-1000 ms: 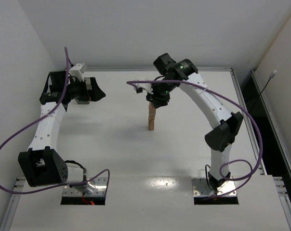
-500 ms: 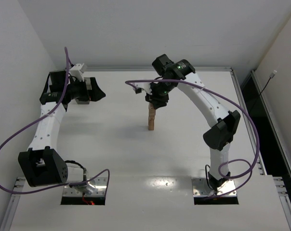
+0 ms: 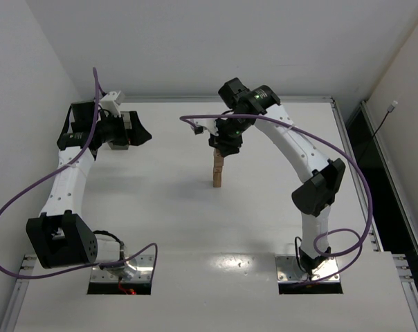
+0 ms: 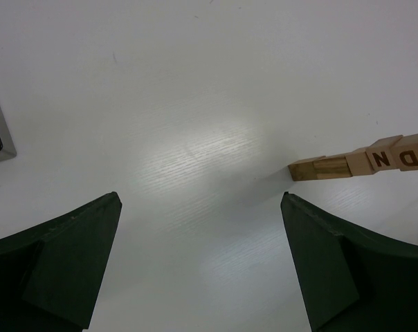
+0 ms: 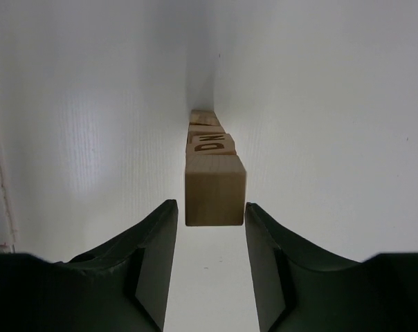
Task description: Build the wood block tower
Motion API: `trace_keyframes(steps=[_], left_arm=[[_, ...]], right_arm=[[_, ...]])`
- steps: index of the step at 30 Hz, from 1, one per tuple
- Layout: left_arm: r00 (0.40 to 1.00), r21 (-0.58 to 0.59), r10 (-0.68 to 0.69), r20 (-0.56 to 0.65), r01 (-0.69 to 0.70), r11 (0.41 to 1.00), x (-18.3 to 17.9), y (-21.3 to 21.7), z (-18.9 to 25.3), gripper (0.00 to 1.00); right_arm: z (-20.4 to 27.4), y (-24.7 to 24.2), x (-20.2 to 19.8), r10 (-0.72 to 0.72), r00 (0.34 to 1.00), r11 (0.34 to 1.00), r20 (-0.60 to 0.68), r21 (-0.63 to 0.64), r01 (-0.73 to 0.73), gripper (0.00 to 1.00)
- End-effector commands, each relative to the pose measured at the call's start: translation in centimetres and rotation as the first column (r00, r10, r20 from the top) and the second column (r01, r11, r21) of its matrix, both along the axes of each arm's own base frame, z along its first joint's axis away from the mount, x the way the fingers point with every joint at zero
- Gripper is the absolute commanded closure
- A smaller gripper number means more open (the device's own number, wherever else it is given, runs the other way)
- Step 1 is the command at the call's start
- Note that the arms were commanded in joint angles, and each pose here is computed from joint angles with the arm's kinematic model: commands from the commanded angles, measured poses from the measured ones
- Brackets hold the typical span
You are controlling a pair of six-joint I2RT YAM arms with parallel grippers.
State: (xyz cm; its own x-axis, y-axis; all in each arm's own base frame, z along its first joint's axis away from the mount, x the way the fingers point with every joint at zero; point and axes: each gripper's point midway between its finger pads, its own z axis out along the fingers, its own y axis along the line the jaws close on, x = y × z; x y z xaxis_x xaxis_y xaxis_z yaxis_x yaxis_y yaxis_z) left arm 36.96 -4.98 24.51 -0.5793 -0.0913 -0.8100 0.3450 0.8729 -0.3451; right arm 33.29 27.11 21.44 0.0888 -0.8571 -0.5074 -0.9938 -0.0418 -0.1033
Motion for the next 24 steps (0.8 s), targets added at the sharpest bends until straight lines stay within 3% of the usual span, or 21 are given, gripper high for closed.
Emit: trace_keyframes(steps=[1,7,16,20,22,24], left_arm=[[0.997,-0.010,-0.024,0.068,0.025,1.000,0.8,-0.5,2.1,0.01],[0.998,-0.011,-0.024,0.059,0.025,1.000,0.7,-0.5,2.0,0.01],[0.999,0.011,-0.001,0.041,0.000,1.000,0.6,0.0,1.5,0.01],[1.000,0.071,-0.004,0.021,0.002,0.997,0.4,-0.8,0.8,0.01],[1.000,0.116,-0.026,0.017,0.024,0.993,0.2,-1.7,0.4,0.01],[1.000,0.159,-0.008,0.020,0.005,0.987,0.1,-1.5,0.0,0.01]], right_arm=[[-0.2,-0.5,-1.1,0.003,0.999,1.000,-0.040,-0.030,-0.005,0.58],[0.2,-0.4,-0.9,0.001,0.999,1.000,-0.042,-0.011,-0.002,0.33],[3.1,-1.6,-0.7,-0.055,0.997,0.998,0.054,0.026,0.053,0.23],[4.5,-5.8,1.5,-0.239,0.963,0.971,0.125,0.038,0.236,0.23],[4.7,-8.0,3.1,-0.372,0.915,0.928,0.155,0.079,0.364,0.23],[5.8,-12.1,4.7,-0.523,0.823,0.852,0.222,0.141,0.504,0.18]])
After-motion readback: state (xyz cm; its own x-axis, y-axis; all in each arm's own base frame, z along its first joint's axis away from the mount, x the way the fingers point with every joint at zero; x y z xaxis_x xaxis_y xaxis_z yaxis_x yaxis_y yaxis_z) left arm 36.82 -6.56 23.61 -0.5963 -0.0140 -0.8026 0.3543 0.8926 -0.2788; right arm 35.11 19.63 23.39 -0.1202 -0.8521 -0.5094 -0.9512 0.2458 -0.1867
